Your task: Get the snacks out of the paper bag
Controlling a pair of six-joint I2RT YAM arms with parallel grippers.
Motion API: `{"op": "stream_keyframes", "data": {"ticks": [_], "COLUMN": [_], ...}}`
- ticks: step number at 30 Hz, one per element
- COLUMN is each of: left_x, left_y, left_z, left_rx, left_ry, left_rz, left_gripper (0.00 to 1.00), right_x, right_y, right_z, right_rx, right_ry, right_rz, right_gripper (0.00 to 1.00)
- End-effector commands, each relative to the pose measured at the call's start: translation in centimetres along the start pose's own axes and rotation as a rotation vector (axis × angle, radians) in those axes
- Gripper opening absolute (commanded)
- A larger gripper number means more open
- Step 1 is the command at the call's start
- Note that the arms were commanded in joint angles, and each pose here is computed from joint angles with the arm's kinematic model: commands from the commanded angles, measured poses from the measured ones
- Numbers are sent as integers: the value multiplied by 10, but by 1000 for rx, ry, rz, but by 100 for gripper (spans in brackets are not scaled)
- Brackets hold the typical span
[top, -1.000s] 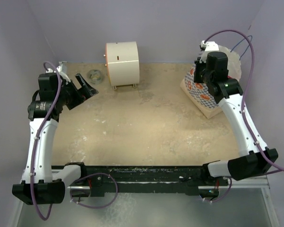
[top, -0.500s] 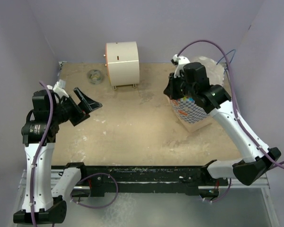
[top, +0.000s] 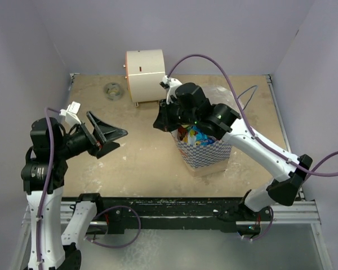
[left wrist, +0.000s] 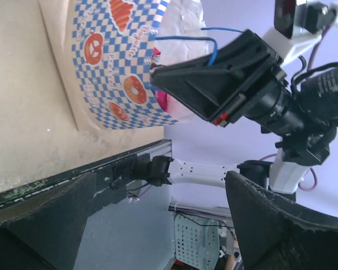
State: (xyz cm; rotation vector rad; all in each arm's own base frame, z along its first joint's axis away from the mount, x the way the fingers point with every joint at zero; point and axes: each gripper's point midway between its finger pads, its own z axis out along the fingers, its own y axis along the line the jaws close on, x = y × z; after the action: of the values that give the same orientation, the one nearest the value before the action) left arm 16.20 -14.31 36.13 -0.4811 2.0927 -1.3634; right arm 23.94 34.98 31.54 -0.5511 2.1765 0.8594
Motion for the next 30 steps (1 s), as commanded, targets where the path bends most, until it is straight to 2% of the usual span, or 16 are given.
{"op": "stream_keyframes", "data": {"ticks": [1, 3, 5, 8, 11, 15, 18, 22, 26, 30], "left_x": [7, 4, -2, -11, -24, -40, -48, -34, -16, -21], "left_y": [-23, -29, -30, -30, -32, -29, -35, -56, -63, -81], "left_z": [-8, -9, -6, 0, 6, 23, 39, 74, 117, 130], "left_rx": [121, 163, 170, 165, 164, 135, 164, 192, 147, 177], "left_ry": [-5, -37, -53, -60, -73, -27, 4, 74, 129, 97], "left_rz": [-27, -19, -30, -33, 32, 48, 60, 100, 130, 206], "left_gripper": [99, 99, 99, 99, 99, 99, 100, 99, 94, 91], "right_x": [-60, -62, -58, -59, -60, -57, -56, -60, -58, -64], "right_y": [35, 24, 14, -2, -19, -43, -60, -71, -68, -68], "right_z": [-25, -32, -44, -70, -103, -147, -174, -198, -204, -223], "right_rx": [-98, -41, 5, 83, 171, 292, 393, 493, 457, 400], "right_ry": [-218, -243, -250, -299, -354, -414, -455, -477, -507, -625], "right_rz": [65, 51, 49, 22, 10, 42, 131, 238, 308, 240], "right_gripper": [24, 45, 61, 79, 98, 99, 100, 99, 99, 99]}}
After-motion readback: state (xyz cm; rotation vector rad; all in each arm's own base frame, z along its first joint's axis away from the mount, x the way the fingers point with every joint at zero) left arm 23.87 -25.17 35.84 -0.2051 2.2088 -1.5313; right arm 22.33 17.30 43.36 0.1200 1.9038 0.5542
